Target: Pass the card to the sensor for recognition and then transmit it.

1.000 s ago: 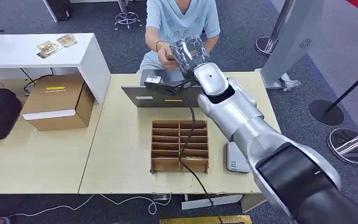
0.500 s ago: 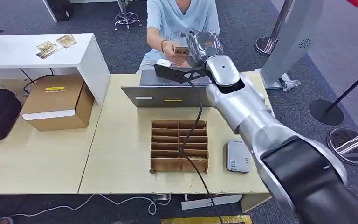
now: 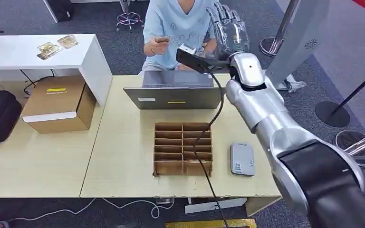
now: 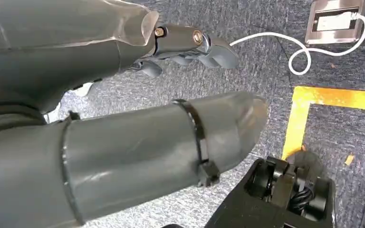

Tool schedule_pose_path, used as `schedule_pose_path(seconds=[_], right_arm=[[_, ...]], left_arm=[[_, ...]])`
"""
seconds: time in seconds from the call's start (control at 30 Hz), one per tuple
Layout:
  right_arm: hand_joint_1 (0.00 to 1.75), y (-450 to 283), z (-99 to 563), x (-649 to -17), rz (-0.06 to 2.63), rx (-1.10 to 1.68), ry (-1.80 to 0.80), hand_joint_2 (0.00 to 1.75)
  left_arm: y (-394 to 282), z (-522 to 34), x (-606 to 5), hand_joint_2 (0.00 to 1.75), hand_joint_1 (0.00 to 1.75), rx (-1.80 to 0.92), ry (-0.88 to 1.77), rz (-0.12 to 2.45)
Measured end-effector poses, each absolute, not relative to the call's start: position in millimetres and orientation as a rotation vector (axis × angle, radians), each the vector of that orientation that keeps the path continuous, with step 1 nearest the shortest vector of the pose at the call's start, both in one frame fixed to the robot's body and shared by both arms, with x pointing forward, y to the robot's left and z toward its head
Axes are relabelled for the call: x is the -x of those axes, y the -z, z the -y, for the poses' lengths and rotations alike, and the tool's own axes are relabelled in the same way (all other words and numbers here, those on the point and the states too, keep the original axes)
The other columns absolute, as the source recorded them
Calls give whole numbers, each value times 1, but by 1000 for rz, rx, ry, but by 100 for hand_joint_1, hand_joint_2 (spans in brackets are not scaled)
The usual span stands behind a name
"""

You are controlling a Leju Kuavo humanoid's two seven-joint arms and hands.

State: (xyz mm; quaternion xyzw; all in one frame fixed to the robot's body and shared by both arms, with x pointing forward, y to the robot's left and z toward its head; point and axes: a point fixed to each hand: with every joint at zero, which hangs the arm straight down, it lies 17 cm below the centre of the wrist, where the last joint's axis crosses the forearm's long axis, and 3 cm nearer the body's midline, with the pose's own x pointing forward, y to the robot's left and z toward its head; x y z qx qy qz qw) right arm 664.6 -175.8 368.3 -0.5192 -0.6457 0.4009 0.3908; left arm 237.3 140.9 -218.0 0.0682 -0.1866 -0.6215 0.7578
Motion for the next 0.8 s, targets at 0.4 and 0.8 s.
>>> schedule_pose_path(seconds=[0.4, 0.8], right_arm=[[0, -283, 319, -595, 1945, 503, -328, 175], [0, -251, 429, -436, 2082, -115, 389, 175]], left_arm=[[234, -148, -206, 0, 0, -186, 1335, 431], [246, -161, -178, 0, 0, -179, 1335, 415]])
